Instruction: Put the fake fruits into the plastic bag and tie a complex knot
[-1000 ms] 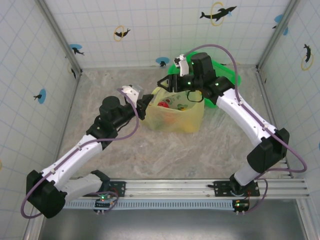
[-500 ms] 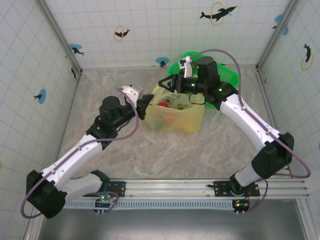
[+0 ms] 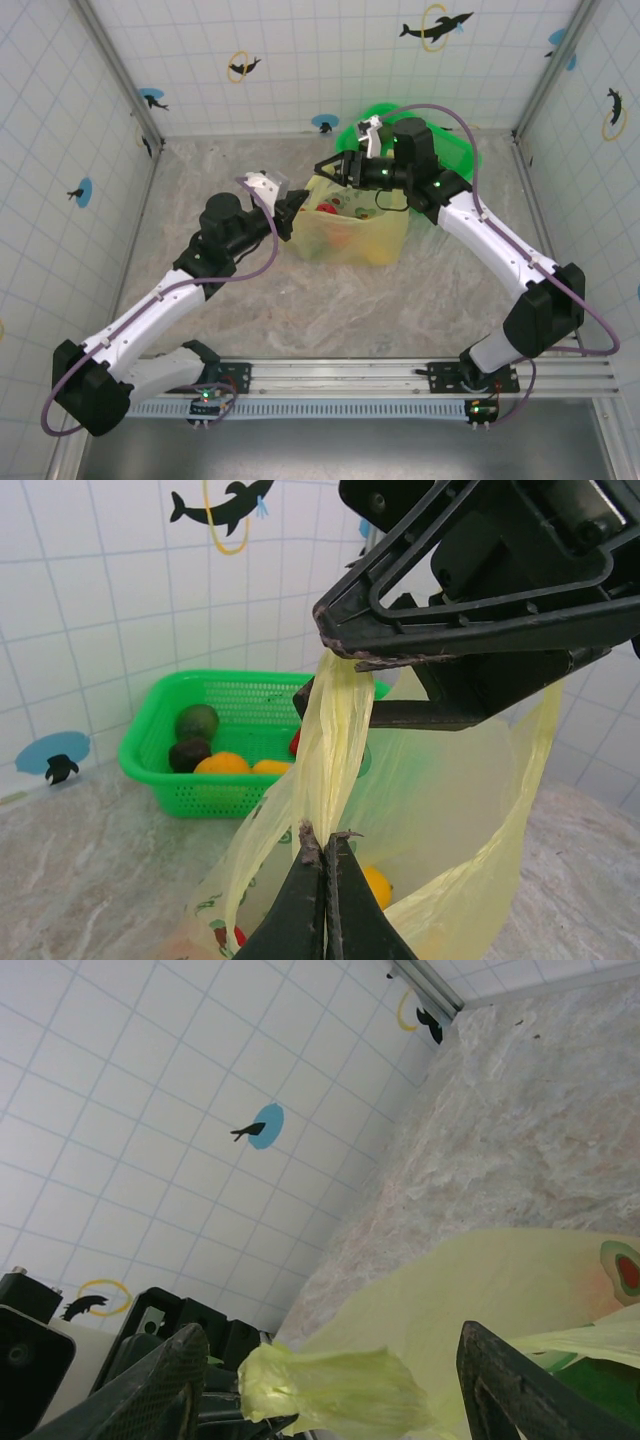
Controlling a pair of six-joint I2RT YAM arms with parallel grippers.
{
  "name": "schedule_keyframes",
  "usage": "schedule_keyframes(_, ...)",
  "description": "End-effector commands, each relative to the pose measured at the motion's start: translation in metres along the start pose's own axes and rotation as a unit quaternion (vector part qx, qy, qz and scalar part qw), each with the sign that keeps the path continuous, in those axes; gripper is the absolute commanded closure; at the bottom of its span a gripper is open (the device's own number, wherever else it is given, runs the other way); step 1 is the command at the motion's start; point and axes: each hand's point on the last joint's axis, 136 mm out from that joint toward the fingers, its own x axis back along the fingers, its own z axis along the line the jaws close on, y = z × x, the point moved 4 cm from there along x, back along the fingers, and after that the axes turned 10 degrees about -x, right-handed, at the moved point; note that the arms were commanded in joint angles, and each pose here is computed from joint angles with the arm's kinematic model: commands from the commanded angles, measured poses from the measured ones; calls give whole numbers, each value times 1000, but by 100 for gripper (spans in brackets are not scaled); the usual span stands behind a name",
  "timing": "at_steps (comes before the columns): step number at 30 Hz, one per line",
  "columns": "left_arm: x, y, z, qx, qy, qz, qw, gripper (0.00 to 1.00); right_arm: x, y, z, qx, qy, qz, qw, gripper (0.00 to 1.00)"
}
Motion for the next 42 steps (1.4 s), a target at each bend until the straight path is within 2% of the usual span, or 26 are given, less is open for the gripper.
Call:
schedule_keyframes(1,-1,12,-3,1,-11,-17,1000,100,5,12,24,28,37,-15,999,38)
schedule_keyframes(10,-5,11,-4,2,-15,-14,1000,100,6,14,26,35,29,-15,999,60)
schedule_keyframes(15,-5,11,-8,3,-28,-15,1000,99,6,23,33,49,28,-18,998,68)
schedule_keyframes(18,-4,14,-10,8,-34,-19,999,94,4,28,41,64,42,-16,997,80)
schedule_keyframes(22,2,25,0,4,6,-23,1000,87,2,37,45,83,36,-18,996,100)
schedule_keyframes(29,-4,19,-2,6,-7,-9,1000,84,2,38,37,90,11,-22,996,100)
schedule_keyframes(31,-6,15,-2,10,-7,-7,1000,86,6,38,39,100,9,-28,995,75)
schedule_keyframes(32,-7,13,-1,12,-4,-6,1000,88,9,37,39,108,6,-34,994,67)
schedule_keyframes(37,-6,15,2,14,7,-14,1000,93,33,41,27,122,-7,-79,989,40)
schedule_keyframes(40,-6,14,1,16,4,-13,1000,94,39,37,18,92,30,-76,992,21)
schedule_keyframes(42,-7,14,1,16,3,-13,1000,94,39,31,14,82,46,-74,993,19)
